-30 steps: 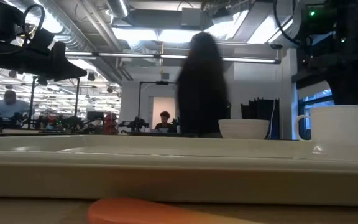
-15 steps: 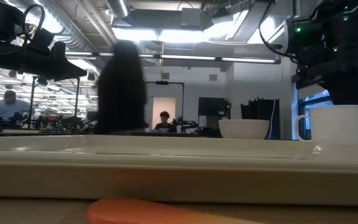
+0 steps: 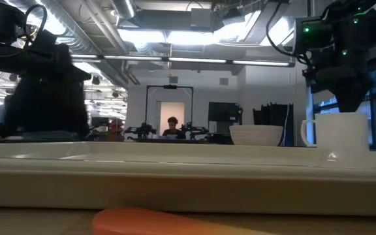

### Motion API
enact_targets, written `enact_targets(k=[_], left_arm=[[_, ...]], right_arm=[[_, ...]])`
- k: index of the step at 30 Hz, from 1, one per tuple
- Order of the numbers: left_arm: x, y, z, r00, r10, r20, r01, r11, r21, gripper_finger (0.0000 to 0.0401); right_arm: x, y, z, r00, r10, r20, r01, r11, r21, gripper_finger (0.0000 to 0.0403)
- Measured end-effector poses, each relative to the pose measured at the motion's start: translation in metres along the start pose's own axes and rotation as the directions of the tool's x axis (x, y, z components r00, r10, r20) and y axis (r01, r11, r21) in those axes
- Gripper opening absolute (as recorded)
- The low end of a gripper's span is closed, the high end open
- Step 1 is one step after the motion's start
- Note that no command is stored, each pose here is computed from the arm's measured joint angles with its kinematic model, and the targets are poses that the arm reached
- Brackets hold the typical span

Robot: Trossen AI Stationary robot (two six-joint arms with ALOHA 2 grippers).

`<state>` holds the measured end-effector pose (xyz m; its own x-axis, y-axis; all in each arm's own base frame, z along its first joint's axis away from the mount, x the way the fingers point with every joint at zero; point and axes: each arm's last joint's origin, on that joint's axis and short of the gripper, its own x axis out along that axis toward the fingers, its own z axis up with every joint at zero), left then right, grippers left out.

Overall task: Set up tray
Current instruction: Put the white mug on the light brown serving tray

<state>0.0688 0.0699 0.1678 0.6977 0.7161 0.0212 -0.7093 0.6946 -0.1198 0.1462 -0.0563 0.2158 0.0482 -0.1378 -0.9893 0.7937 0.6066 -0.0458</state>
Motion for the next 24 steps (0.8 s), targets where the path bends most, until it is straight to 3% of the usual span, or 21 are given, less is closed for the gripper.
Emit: enact_targets(k=[8, 13, 18, 24], left_arm=[[0.000, 0.000, 0.000, 1.000, 0.000, 0.000, 0.000, 1.000, -0.001, 0.0006], [0.000, 0.000, 0.000, 1.000, 0.000, 0.000, 0.000, 1.000, -0.001, 0.0006], [0.000, 0.000, 0.000, 1.000, 0.000, 0.000, 0.000, 1.000, -0.001, 0.0006], [0.000, 0.000, 0.000, 1.000, 0.000, 0.000, 0.000, 1.000, -0.001, 0.0006]], right_arm=[[-0.042, 0.006, 0.019, 0.989, 0.068, 0.134, -0.061, 0.996, -0.059, 0.0005], [-0.067, 0.013, 0.027, 0.970, 0.163, 0.181, -0.144, 0.983, -0.112, 0.0004], [-0.073, 0.032, 0.034, 0.967, 0.204, 0.149, -0.173, 0.965, -0.197, 0.0004], [-0.055, 0.060, 0.043, 0.983, 0.181, 0.034, -0.165, 0.946, -0.279, 0.0004]])
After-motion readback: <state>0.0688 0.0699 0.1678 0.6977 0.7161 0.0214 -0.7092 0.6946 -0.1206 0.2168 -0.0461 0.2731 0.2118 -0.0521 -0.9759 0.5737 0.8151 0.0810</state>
